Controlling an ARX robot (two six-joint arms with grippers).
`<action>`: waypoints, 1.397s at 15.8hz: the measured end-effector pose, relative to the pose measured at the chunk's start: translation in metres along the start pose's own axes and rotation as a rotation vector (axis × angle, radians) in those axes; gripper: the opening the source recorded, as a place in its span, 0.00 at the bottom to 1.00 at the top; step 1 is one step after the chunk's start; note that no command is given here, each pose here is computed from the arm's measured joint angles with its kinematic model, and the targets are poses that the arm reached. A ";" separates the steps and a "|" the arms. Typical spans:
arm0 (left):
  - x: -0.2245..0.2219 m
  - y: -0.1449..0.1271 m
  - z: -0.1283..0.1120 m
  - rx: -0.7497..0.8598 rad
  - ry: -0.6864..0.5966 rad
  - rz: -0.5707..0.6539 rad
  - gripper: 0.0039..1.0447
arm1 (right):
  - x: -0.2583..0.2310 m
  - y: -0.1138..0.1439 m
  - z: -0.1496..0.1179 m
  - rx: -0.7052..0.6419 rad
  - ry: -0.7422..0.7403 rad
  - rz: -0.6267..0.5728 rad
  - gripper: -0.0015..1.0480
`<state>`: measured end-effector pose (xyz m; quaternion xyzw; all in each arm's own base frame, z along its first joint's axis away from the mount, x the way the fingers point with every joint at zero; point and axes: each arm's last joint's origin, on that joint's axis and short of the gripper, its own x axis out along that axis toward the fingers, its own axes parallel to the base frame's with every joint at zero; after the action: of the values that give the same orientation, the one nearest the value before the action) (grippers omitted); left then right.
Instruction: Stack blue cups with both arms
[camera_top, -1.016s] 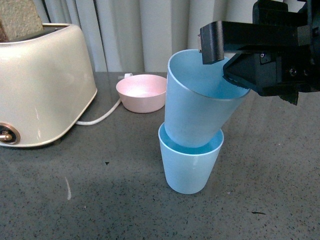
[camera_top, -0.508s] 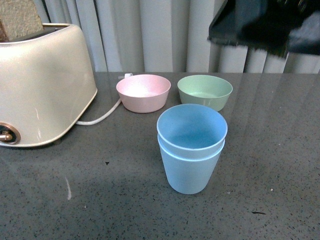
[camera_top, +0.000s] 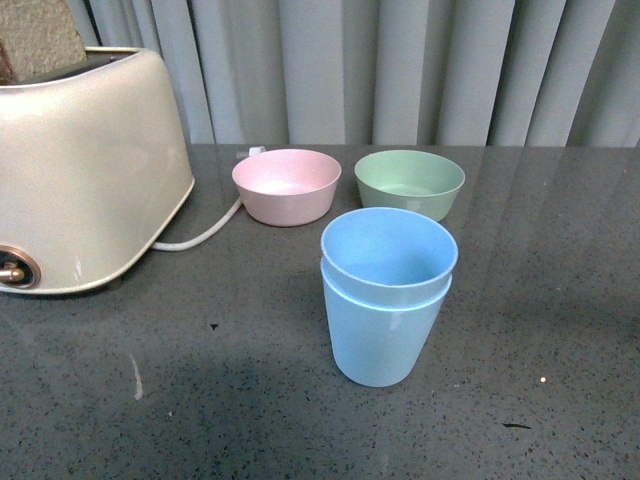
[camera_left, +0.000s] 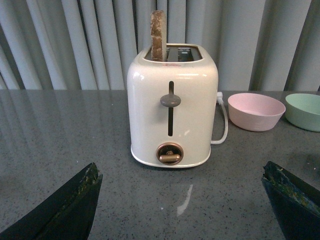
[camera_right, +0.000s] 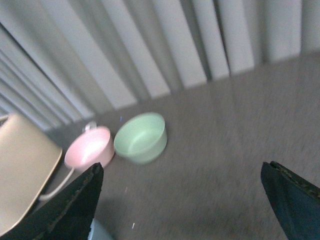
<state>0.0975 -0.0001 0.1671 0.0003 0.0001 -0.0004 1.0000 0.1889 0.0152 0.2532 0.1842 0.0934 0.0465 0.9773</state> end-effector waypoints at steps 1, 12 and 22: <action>0.000 0.000 0.000 0.000 0.000 0.000 0.94 | -0.010 -0.011 -0.005 -0.047 -0.127 -0.027 0.87; 0.000 0.000 0.000 0.000 0.000 0.000 0.94 | -0.065 -0.040 -0.086 -0.363 -0.207 -0.090 0.02; 0.000 0.000 0.000 0.000 -0.001 0.000 0.94 | -0.077 -0.041 -0.092 -0.365 -0.192 -0.093 0.02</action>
<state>0.0975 -0.0001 0.1672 0.0003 -0.0003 -0.0002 1.0000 0.0972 0.0000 0.1671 0.0033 -0.0018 -0.0002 1.0000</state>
